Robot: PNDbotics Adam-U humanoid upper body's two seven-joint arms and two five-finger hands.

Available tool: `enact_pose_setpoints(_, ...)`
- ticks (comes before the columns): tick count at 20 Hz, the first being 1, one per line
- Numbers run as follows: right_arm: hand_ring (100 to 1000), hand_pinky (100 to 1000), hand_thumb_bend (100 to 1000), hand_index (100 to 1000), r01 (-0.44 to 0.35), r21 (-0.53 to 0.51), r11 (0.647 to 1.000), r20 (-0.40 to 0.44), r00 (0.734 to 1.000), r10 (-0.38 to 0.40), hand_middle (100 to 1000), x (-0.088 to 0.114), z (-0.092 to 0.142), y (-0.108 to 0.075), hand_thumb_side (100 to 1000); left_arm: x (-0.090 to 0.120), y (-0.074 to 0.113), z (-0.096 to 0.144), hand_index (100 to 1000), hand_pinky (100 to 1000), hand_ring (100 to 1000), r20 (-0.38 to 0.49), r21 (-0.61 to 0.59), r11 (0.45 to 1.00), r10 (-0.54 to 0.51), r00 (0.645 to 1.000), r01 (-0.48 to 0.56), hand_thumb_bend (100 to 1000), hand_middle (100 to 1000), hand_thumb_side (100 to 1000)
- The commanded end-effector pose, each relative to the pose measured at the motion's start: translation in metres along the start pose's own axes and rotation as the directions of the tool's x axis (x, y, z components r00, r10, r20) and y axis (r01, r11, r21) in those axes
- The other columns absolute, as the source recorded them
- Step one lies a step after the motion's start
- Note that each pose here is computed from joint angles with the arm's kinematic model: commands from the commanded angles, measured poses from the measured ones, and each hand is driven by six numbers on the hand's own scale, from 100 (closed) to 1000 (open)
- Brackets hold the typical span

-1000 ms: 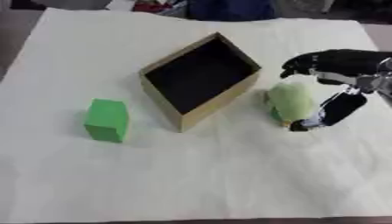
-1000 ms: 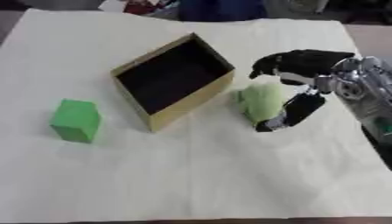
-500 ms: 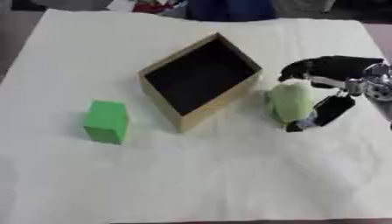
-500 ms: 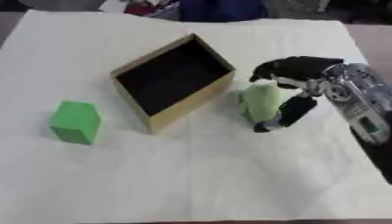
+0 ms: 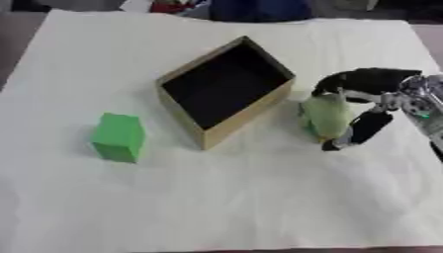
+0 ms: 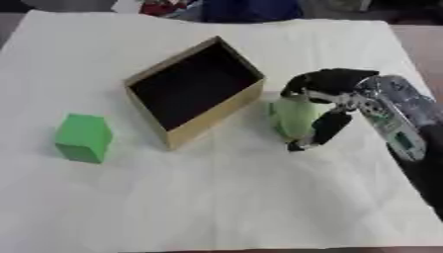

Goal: Pick up objects on the table and place them in the box.

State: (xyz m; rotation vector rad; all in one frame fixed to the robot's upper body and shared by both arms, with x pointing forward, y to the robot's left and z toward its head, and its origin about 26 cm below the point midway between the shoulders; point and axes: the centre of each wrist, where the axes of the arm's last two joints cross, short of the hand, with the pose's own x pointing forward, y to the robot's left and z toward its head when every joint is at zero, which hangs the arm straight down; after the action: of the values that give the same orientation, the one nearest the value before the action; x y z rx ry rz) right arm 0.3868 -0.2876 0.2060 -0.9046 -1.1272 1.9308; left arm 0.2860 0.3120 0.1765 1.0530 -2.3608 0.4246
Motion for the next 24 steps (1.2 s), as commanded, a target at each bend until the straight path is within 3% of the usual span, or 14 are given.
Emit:
enact_pose_setpoints(1, 959, 916, 602, 955, -0.015, -0.018, 1.0, -0.012, 1.0, 0.015, 898, -0.005, 0.004, -0.008, 508, 0.005, 0.001, -0.006, 786, 548, 591, 0.028, 0.002, 1.0, 0.006, 1.0, -0.006, 302, 553, 1000)
enact_pose_setpoints(10, 929, 855, 591, 910, -0.016, -0.06, 0.998, -0.038, 0.999, 0.013, 875, -0.004, 0.001, -0.005, 443, 0.005, 0.001, -0.006, 784, 549, 590, 0.027, 0.004, 1.0, 0.008, 1.0, -0.008, 298, 551, 1000)
enact_pose_setpoints(18, 871, 766, 649, 791, -0.102, -0.196, 0.975, -0.09, 0.992, 0.085, 825, 0.001, -0.007, 0.0, 389, 0.005, 0.0, -0.006, 781, 548, 588, 0.026, 0.003, 1.0, 0.013, 1.0, -0.013, 293, 548, 1000)
enact_pose_setpoints(24, 845, 736, 492, 758, -0.118, -0.239, 0.964, -0.097, 0.991, 0.097, 815, 0.002, -0.014, 0.008, 319, 0.006, -0.001, -0.006, 778, 548, 585, 0.027, 0.0, 1.0, 0.017, 1.0, -0.017, 286, 544, 1000)
